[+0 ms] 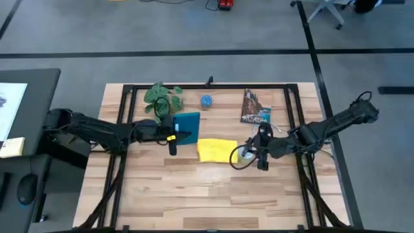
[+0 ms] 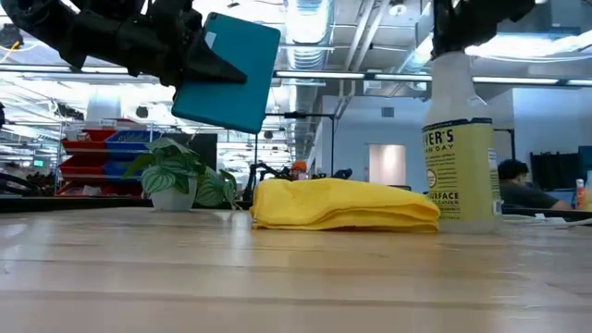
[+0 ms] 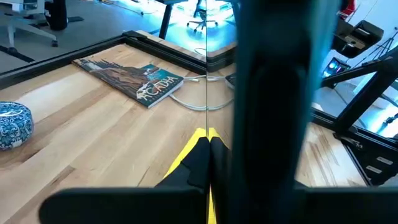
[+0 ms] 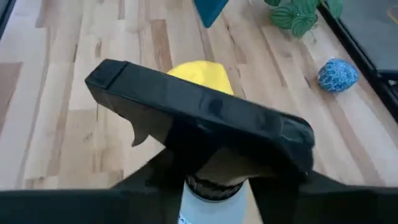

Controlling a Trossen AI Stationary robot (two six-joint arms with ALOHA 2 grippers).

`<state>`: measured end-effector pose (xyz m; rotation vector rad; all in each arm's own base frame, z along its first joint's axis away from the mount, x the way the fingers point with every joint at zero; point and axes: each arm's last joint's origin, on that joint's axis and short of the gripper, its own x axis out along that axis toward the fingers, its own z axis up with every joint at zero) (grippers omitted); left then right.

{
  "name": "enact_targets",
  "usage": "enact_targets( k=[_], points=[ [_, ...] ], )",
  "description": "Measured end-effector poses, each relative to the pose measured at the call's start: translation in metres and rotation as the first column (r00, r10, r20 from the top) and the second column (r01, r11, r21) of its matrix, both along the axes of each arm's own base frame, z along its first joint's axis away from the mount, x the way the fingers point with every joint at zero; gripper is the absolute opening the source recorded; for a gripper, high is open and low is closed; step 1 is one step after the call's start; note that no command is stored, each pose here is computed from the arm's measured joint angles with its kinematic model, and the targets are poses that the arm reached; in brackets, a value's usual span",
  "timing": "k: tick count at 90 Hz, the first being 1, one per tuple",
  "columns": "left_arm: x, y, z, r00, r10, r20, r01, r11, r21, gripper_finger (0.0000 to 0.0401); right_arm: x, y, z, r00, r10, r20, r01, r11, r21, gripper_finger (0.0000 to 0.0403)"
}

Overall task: Apply microfiber cloth
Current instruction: Spray the back of the blue tablet using the white spray bottle

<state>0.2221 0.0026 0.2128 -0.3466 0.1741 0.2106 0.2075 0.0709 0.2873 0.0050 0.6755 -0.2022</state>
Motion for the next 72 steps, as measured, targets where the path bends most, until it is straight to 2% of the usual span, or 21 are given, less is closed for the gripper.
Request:
enact_targets(
  k=[13,23,32,43,57,72],
  points=[
    [0.0,0.0,0.0,1.0,0.0,0.0,0.0,1.0,0.0,0.0011,-0.003,0.003,0.001,0.991,-0.128,0.028,0.126,0.99,0.071,0.0115],
    [0.0,0.0,0.0,1.0,0.0,0.0,0.0,1.0,0.0,0.0011,-0.009,0.009,0.008,0.962,-0.268,0.048,0.259,0.955,0.147,0.0115],
    [0.0,0.0,0.0,1.0,-0.001,0.0,0.001,1.0,0.0,0.0011,-0.013,0.018,0.011,0.917,-0.398,0.031,0.383,0.898,0.215,0.0115],
    [0.0,0.0,0.0,1.0,-0.001,-0.001,0.001,1.0,0.0,0.0011,-0.014,0.032,0.009,0.829,-0.557,-0.047,0.548,0.794,0.261,0.0115],
    [0.0,0.0,0.0,1.0,-0.001,-0.001,0.001,1.0,0.0,0.0011,-0.005,0.057,0.005,0.728,-0.679,-0.092,0.681,0.704,0.2,0.0115],
    [0.0,0.0,0.0,1.0,-0.001,0.0,0.001,1.0,0.0,0.0011,0.011,0.087,0.002,0.663,-0.745,-0.077,0.744,0.643,0.183,0.0115]
  ],
)
